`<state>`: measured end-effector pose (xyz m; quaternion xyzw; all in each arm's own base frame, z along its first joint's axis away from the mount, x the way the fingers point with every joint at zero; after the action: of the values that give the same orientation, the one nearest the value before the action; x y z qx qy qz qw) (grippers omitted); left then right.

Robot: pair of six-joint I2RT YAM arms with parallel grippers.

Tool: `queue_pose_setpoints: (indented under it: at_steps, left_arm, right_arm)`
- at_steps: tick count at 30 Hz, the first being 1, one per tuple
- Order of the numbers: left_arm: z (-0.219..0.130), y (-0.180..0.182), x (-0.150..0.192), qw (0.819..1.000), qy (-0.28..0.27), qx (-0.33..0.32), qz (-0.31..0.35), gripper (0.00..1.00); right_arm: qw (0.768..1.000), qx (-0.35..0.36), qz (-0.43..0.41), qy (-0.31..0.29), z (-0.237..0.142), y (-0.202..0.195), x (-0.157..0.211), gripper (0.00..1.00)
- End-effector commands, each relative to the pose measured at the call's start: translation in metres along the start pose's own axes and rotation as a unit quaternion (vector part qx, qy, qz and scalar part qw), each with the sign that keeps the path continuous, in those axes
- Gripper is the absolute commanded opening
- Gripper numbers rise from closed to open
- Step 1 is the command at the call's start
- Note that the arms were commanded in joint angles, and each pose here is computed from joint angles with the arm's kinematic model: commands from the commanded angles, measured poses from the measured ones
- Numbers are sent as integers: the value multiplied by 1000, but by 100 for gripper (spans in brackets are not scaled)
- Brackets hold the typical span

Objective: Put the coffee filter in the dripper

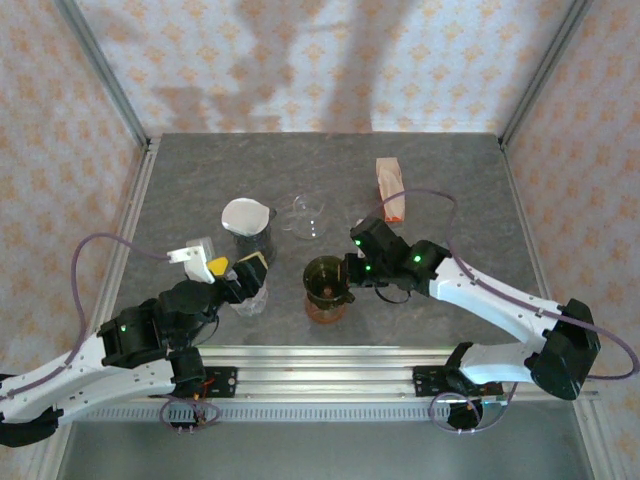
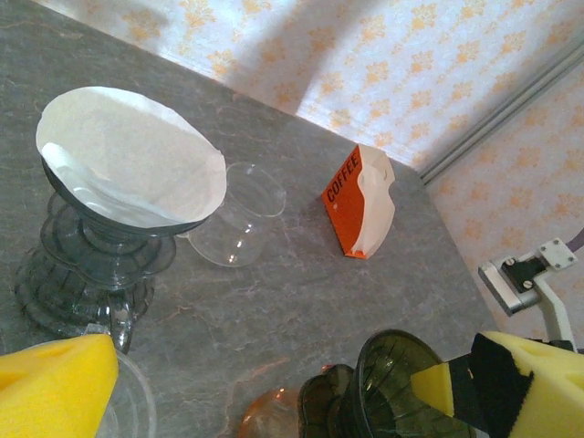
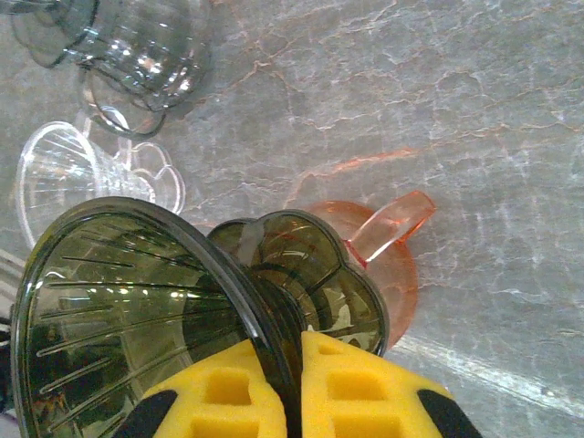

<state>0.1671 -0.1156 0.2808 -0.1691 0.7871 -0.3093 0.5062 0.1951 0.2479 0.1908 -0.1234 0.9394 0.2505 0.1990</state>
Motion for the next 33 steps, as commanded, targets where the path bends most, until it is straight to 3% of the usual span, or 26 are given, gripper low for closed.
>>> queue_pose_setpoints:
  at_steps: [1,20,24,28,33]
  left_arm:
    - [0,6,-2,1000,-15,-14,3,100]
    - [3,9,1,1000,-15,-20,3,100]
    - [2,9,0,1000,-15,-20,3,100]
    - [2,8,0,1000,-14,-19,3,100]
    - [2,6,0,1000,-13,-13,3,100]
  right_arm:
    - [999,-29,6,-16,-5,14,-9,0]
    - [1000,13,7,12,9,0,8,0]
    - [1000,20,9,8,8,-3,8,23]
    - [1000,19,8,-1,5,-3,6,53]
    - [999,27,4,-31,-8,-4,-2,66]
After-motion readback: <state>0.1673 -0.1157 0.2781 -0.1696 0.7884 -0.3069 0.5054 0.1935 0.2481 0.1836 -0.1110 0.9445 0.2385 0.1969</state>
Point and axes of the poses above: each hand's point on the last joint's axis, 136 mm out from that joint toward the fingers, its own z axis out along the fingers, its own y axis along the line the jaws close on, x = y × z, the point moved 3 cm from there along -z, back along the fingers, and after that the axes turned 9 degrees about -z, right-handed, at the moved point
